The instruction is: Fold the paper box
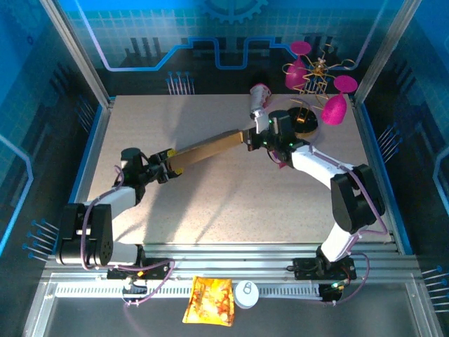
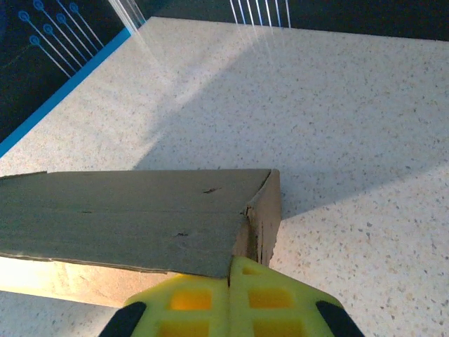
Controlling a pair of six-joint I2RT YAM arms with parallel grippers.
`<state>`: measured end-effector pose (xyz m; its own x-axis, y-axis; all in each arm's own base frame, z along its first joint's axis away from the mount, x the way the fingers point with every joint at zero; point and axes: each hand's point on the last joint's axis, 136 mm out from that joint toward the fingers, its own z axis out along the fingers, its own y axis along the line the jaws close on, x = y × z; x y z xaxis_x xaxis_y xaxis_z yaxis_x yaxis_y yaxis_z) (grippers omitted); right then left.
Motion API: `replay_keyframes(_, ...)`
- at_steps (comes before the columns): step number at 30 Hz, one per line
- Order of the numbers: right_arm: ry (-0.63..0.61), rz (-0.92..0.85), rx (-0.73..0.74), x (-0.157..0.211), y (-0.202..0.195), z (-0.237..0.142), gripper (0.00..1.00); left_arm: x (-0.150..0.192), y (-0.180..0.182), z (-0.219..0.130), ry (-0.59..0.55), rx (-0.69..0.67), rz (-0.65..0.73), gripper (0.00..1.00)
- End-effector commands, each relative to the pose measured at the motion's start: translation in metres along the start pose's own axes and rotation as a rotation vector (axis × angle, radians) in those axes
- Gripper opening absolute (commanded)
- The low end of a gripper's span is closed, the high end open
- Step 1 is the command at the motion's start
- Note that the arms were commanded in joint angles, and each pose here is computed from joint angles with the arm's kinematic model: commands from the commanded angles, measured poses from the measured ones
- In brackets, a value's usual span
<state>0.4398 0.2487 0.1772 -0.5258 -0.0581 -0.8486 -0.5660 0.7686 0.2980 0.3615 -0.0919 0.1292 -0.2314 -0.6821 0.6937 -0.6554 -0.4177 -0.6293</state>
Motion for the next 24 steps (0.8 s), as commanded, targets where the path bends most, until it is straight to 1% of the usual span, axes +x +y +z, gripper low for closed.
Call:
replay_keyframes(1,-0.114,-0.069,-0.11,0.001,0.028,0.005,0.0,-0.001,-0.006,0.003,-0.001,0.031,-0.503,0.34)
replay_keyframes(4,-0.209,-0.108,-0.121,0.004,0.026,0.005,0.0,-0.001,-0.006,0.003,0.002,0.033,-0.507,0.34)
replay_keyframes(6,-0.233,-0.101,-0.121,0.007,0.023,0.009,0.0,-0.002,-0.006,0.003,0.003,0.034,-0.507,0.33)
replay_keyframes(9,-0.238,-0.091,-0.133,0.015,0.023,0.018,0.0,-0.002,-0.006,0.003,0.006,0.032,-0.51,0.33)
replay_keyframes(14,-0.247,-0.081,-0.097,0.022,0.019,0.026,0.0,-0.003,-0.006,0.004,0.006,0.038,-0.515,0.31)
replay_keyframes(16,-0.237,-0.068,-0.086,0.033,0.016,0.026,0.0,-0.002,-0.008,0.004,0.008,0.039,-0.513,0.31)
replay_keyframes(21,-0.228,-0.072,-0.075,0.043,0.013,0.029,0.04,-0.002,-0.011,0.007,0.013,0.041,-0.509,0.31)
replay_keyframes(22,-0.222,-0.074,-0.07,0.045,0.012,0.029,0.05,-0.002,-0.012,0.007,0.013,0.042,-0.51,0.31)
replay_keyframes(24,-0.217,-0.075,-0.059,0.048,0.01,0.029,0.12,-0.003,-0.011,0.007,0.011,0.042,-0.512,0.3)
